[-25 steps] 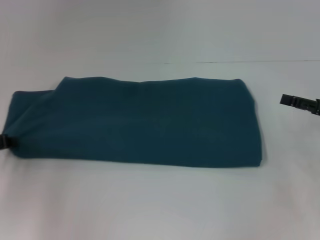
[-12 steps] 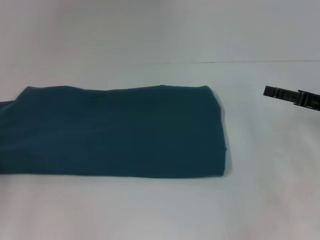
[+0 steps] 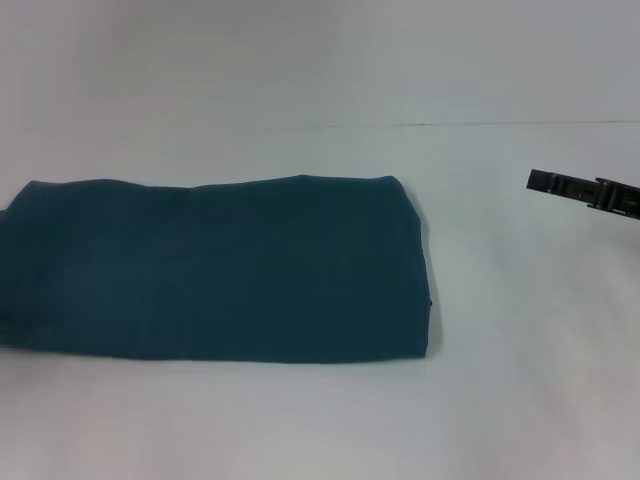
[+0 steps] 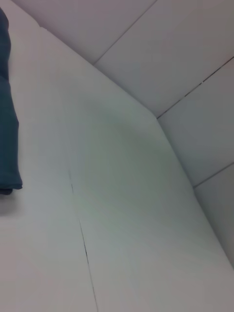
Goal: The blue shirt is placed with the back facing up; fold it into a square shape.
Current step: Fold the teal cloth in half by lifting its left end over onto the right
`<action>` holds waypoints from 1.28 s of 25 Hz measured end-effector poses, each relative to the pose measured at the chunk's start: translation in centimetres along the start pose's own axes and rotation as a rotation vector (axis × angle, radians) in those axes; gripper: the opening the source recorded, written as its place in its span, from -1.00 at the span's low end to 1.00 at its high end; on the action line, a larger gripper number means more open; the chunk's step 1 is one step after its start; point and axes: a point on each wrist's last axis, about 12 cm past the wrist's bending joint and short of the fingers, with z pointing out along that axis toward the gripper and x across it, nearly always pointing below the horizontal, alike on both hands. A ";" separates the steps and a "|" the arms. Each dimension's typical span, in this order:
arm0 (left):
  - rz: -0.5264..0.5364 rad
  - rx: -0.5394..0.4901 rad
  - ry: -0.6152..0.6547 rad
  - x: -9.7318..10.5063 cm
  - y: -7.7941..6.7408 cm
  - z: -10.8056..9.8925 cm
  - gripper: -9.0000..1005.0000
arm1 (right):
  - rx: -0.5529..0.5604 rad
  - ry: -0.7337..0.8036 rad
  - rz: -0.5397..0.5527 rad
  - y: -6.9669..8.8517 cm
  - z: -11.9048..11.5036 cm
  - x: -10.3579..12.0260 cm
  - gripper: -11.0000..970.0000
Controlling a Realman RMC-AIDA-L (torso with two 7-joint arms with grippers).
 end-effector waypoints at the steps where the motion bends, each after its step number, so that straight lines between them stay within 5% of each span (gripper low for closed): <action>1: 0.018 0.067 -0.009 -0.5 -1.1 0.4 -0.92 | 0.002 0.000 0.001 -0.1 -0.1 0.1 0.71; 2: 0.061 0.219 -0.032 -1.5 -3.9 1.4 -0.92 | 0.005 0.000 0.002 -0.2 -0.2 0.1 0.71; 3: 0.061 0.219 -0.032 -1.5 -3.9 1.4 -0.92 | 0.007 0.000 0.002 -0.2 -0.3 0.1 0.71; 9: 0.222 0.665 -0.066 -3.7 -15.7 6.8 -0.92 | 0.016 -0.002 -0.017 -0.5 -0.7 0.2 0.71; 15: 0.232 0.877 -0.043 -1.7 -23.9 12.8 -0.92 | 0.020 0.006 -0.047 -0.8 -1.3 0.0 0.71; 19: 0.154 0.893 -0.067 2.6 -26.0 16.3 -0.92 | 0.029 0.020 -0.064 -1.1 -1.8 -0.3 0.71; 22: 0.098 0.824 -0.093 7.0 -26.4 18.0 -0.92 | 0.039 0.024 -0.079 -1.4 -2.3 -0.5 0.71; 27: 0.116 0.857 -0.202 11.0 -26.4 17.0 -0.92 | 0.048 0.034 -0.091 -1.6 -2.5 -0.5 0.70; 32: 0.153 0.950 -0.227 11.8 -25.7 15.6 -0.69 | 0.058 0.038 -0.088 -1.8 -2.6 -0.6 0.70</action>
